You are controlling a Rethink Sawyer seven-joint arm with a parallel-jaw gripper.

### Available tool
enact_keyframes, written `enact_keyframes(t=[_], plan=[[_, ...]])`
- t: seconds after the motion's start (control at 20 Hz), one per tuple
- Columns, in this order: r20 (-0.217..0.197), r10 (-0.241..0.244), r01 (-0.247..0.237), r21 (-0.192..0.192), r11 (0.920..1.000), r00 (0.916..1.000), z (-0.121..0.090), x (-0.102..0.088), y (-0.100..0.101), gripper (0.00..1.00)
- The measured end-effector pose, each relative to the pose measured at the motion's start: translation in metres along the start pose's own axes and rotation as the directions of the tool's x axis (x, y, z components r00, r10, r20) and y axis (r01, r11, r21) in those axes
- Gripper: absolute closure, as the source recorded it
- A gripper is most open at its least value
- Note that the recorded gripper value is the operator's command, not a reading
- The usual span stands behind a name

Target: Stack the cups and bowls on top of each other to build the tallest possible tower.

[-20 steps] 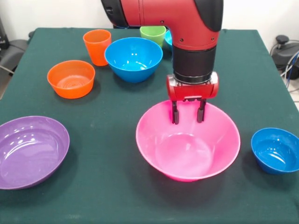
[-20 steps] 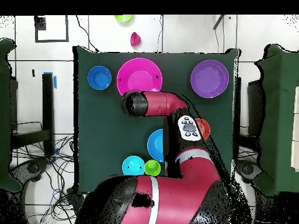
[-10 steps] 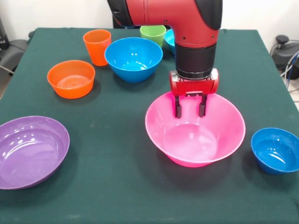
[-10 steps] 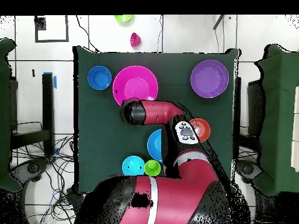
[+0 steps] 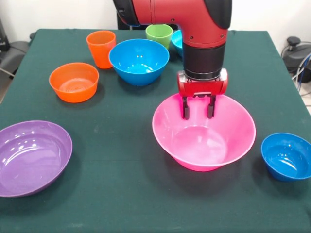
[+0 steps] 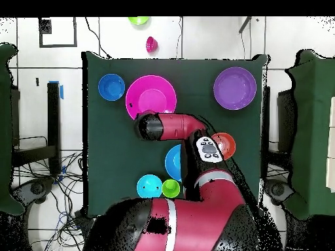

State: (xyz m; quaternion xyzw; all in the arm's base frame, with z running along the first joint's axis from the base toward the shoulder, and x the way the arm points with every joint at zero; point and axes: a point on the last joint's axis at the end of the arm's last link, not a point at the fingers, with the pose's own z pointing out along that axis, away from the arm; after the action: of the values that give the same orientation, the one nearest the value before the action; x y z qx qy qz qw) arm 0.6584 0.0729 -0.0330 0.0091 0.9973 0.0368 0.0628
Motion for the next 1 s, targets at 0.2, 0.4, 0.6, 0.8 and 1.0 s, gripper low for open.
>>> enact_keyframes(t=[0.2, 0.4, 0.6, 0.8, 1.0], plan=[[-0.075, 0.007, -0.007, 0.002, 1.0, 0.9972, -0.013, 0.001, -0.001, 0.0], [-0.164, 0.013, -0.012, 0.008, 0.9999, 0.9864, -0.031, 0.003, -0.003, 0.0], [-0.214, 0.019, -0.016, 0.013, 0.9998, 0.9766, -0.046, 0.002, -0.007, 0.0], [-0.221, 0.024, -0.021, 0.018, 0.9996, 0.975, -0.055, -0.004, -0.012, 0.0], [-0.206, 0.026, -0.022, 0.021, 0.9995, 0.9782, -0.061, -0.01, -0.014, 0.0]])
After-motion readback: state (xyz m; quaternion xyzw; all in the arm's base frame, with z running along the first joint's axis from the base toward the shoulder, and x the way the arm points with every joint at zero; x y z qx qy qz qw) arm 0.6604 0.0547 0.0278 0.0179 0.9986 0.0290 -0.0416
